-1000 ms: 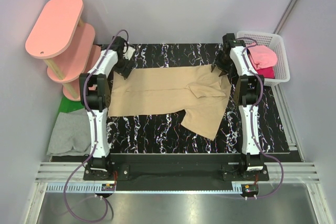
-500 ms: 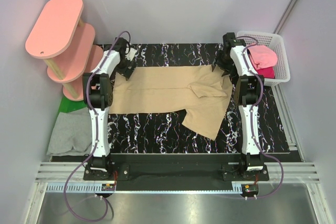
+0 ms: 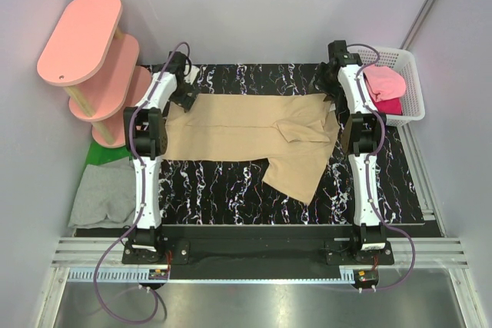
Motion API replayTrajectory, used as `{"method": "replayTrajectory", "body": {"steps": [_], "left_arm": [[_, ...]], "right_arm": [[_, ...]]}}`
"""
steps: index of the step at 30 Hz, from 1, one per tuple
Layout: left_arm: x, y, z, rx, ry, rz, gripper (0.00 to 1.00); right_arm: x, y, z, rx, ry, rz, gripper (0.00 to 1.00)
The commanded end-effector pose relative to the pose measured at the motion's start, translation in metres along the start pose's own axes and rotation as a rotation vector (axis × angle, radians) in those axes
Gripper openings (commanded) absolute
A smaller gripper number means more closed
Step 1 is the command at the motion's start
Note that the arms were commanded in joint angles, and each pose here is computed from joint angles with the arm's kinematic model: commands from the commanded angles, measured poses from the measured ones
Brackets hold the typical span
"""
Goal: Fold and stack the t-shirts
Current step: Fold the tshirt
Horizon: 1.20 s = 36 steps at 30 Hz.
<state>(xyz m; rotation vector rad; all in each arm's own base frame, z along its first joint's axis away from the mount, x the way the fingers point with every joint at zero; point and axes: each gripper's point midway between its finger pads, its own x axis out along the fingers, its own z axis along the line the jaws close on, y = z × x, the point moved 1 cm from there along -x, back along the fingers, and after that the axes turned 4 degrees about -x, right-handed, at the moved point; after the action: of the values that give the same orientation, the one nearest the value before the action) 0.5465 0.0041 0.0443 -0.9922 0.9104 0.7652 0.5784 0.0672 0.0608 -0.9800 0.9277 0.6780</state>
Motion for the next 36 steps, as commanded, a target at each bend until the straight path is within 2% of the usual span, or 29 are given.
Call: {"method": "replayTrajectory", "body": {"steps": [1, 3, 4, 5, 6, 7, 8, 10, 12, 14, 16, 20, 26, 32, 36], "left_arm": [[-0.052, -0.015, 0.015, -0.056, -0.023, -0.094, 0.99], [-0.095, -0.019, 0.017, -0.048, -0.012, -0.156, 0.99], [-0.097, -0.004, 0.013, -0.030, 0.002, -0.126, 0.99], [-0.130, -0.005, 0.018, -0.030, -0.010, -0.178, 0.99], [-0.141, 0.002, 0.014, -0.022, 0.010, -0.185, 0.99], [-0.137, 0.025, 0.004, 0.001, 0.040, -0.140, 0.99], [-0.166, 0.029, 0.005, 0.003, 0.039, -0.188, 0.99], [-0.164, 0.061, -0.013, 0.031, 0.093, -0.140, 0.99], [-0.174, 0.079, -0.019, 0.045, 0.102, -0.138, 0.99], [-0.160, 0.110, -0.030, 0.058, 0.123, -0.065, 0.99], [-0.152, 0.134, -0.038, 0.069, 0.140, -0.015, 0.99], [-0.142, 0.154, -0.044, 0.070, 0.136, 0.013, 0.99], [-0.148, 0.153, -0.046, 0.051, 0.147, -0.011, 0.99], [-0.145, 0.151, -0.046, 0.045, 0.147, -0.004, 0.99], [-0.145, 0.153, -0.047, 0.051, 0.149, -0.005, 0.99]], "right_arm": [[-0.077, -0.040, 0.044, -0.048, -0.136, -0.173, 0.71], [-0.097, -0.036, 0.052, -0.085, -0.115, -0.193, 0.72], [-0.125, -0.031, 0.070, -0.140, -0.126, -0.230, 0.73], [-0.129, -0.019, 0.072, -0.170, -0.101, -0.216, 0.73], [-0.138, -0.014, 0.073, -0.197, -0.068, -0.231, 0.73], [-0.167, -0.007, 0.085, -0.241, -0.081, -0.264, 0.73], [-0.161, 0.025, 0.096, -0.302, -0.069, -0.209, 0.73], [-0.168, 0.062, 0.105, -0.393, -0.061, -0.179, 0.74], [-0.176, 0.100, 0.134, -0.485, -0.115, -0.173, 0.74], [-0.156, 0.145, 0.136, -0.565, -0.106, -0.082, 0.72], [-0.136, 0.169, 0.129, -0.598, -0.082, -0.030, 0.70], [-0.116, 0.189, 0.120, -0.649, -0.012, -0.010, 0.67], [-0.103, 0.194, 0.092, -0.682, 0.140, -0.001, 0.60], [-0.088, 0.203, 0.079, -0.680, 0.190, 0.031, 0.55], [-0.076, 0.210, 0.071, -0.661, 0.201, 0.072, 0.49]]}}
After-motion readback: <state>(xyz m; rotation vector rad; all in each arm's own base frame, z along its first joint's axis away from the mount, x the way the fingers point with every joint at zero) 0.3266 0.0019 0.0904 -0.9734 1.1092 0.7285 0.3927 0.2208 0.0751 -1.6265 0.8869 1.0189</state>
